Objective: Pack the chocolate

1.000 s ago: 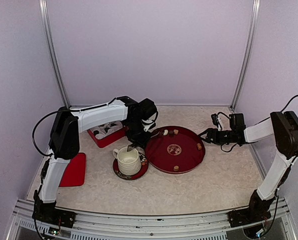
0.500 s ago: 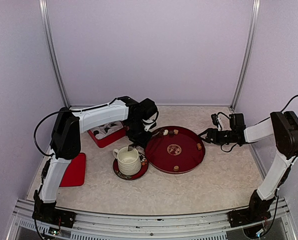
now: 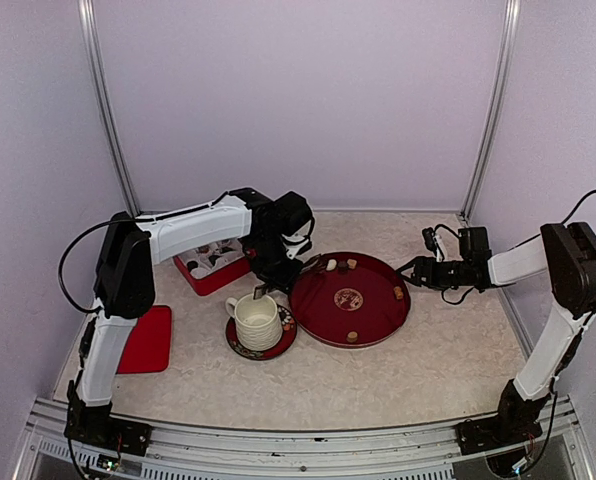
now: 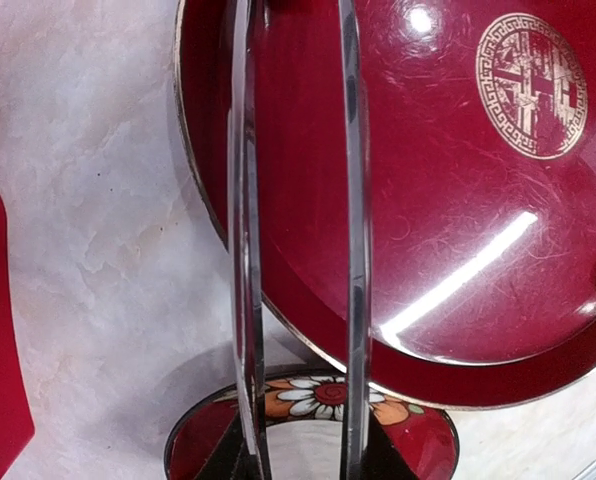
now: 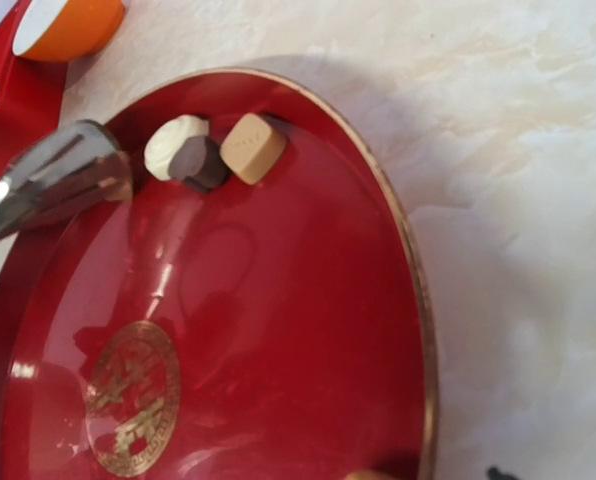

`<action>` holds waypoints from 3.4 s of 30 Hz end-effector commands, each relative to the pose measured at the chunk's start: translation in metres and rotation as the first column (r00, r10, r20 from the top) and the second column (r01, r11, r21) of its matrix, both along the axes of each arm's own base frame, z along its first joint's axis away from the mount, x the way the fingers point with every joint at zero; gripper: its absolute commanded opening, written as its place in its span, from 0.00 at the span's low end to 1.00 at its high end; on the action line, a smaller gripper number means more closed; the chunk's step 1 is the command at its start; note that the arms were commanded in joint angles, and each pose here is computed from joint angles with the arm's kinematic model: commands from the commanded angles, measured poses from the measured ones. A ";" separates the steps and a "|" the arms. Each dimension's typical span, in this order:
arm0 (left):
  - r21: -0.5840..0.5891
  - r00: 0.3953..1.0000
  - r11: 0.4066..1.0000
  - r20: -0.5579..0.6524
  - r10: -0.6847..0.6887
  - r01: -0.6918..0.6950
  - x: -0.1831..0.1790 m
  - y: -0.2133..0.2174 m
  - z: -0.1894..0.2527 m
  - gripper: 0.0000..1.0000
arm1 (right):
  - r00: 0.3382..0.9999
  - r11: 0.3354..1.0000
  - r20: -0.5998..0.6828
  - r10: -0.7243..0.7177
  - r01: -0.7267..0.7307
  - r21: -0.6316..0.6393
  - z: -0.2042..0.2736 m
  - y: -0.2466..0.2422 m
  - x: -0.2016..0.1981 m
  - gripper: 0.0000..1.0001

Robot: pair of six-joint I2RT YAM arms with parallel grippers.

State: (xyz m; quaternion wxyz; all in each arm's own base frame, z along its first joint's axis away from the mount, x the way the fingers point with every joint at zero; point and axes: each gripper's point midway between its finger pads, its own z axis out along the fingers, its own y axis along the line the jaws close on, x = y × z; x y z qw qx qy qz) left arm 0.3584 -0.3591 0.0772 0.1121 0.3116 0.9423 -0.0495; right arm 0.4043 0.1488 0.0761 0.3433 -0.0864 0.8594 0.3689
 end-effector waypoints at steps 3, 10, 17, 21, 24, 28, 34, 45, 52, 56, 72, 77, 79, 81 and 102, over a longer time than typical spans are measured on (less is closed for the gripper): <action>-0.112 0.998 0.994 0.061 0.004 0.002 0.000 -0.001 0.054 0.24 | 1.000 1.000 0.000 -0.012 0.012 0.001 -0.001 -0.006 0.000 0.79; -0.174 0.997 0.985 0.066 0.025 -0.013 -0.003 0.014 0.077 0.25 | 1.000 1.000 -0.001 -0.013 0.013 0.001 0.000 -0.006 0.000 0.79; -0.140 0.998 0.990 0.063 0.029 -0.020 -0.012 -0.002 0.065 0.33 | 1.000 1.000 0.006 -0.012 0.012 0.000 0.002 -0.006 0.000 0.79; -0.137 0.994 0.986 0.050 0.097 -0.090 -0.015 -0.018 0.052 0.34 | 1.000 1.000 0.009 -0.011 0.011 0.001 0.004 -0.006 0.000 0.79; -0.143 0.987 0.978 0.028 0.156 -0.151 -0.017 -0.025 0.043 0.35 | 1.000 1.000 0.012 -0.008 0.008 -0.001 0.005 -0.005 0.001 0.79; -0.147 0.973 0.962 -0.008 0.231 -0.230 -0.022 -0.025 0.035 0.38 | 1.000 1.000 0.017 -0.009 0.009 0.000 0.006 -0.006 0.002 0.79; -0.137 0.957 0.948 -0.061 0.282 -0.288 -0.028 -0.027 0.017 0.38 | 1.000 1.000 0.014 -0.006 0.006 0.022 0.004 -0.004 0.001 0.79; -0.104 0.957 0.953 -0.083 0.278 -0.286 -0.022 -0.026 -0.007 0.37 | 1.000 1.000 0.014 -0.012 0.012 0.018 0.002 -0.008 -0.001 0.79; -0.104 0.959 0.954 -0.079 0.273 -0.280 -0.008 -0.026 -0.013 0.33 | 1.000 1.000 0.011 -0.014 0.014 0.015 0.000 -0.010 -0.002 0.79; -0.096 0.964 0.960 -0.075 0.257 -0.263 -0.004 -0.028 -0.019 0.32 | 1.000 1.000 0.009 -0.015 0.015 0.017 0.000 -0.011 -0.001 0.79; -0.129 0.972 0.965 -0.070 0.222 -0.230 0.008 -0.036 -0.017 0.20 | 1.000 1.000 0.006 -0.018 0.018 0.015 -0.001 -0.012 -0.001 0.79; -0.151 0.974 0.963 -0.036 0.222 -0.225 0.010 -0.034 0.005 0.17 | 1.000 1.000 0.004 -0.021 0.021 0.014 -0.001 -0.013 -0.001 0.79; -0.168 0.973 0.959 -0.016 0.228 -0.228 0.010 -0.032 0.017 0.16 | 1.000 1.000 0.005 -0.021 0.021 0.015 0.000 -0.013 -0.002 0.79; -0.198 0.972 0.953 0.000 0.234 -0.229 0.010 -0.029 0.033 0.16 | 1.000 1.000 0.006 -0.021 0.021 0.013 0.000 -0.013 -0.002 0.79; -0.265 0.843 0.822 0.052 0.535 -0.505 0.026 0.151 0.099 0.15 | 0.999 0.999 0.026 -0.033 0.033 -0.002 0.011 -0.015 0.000 0.79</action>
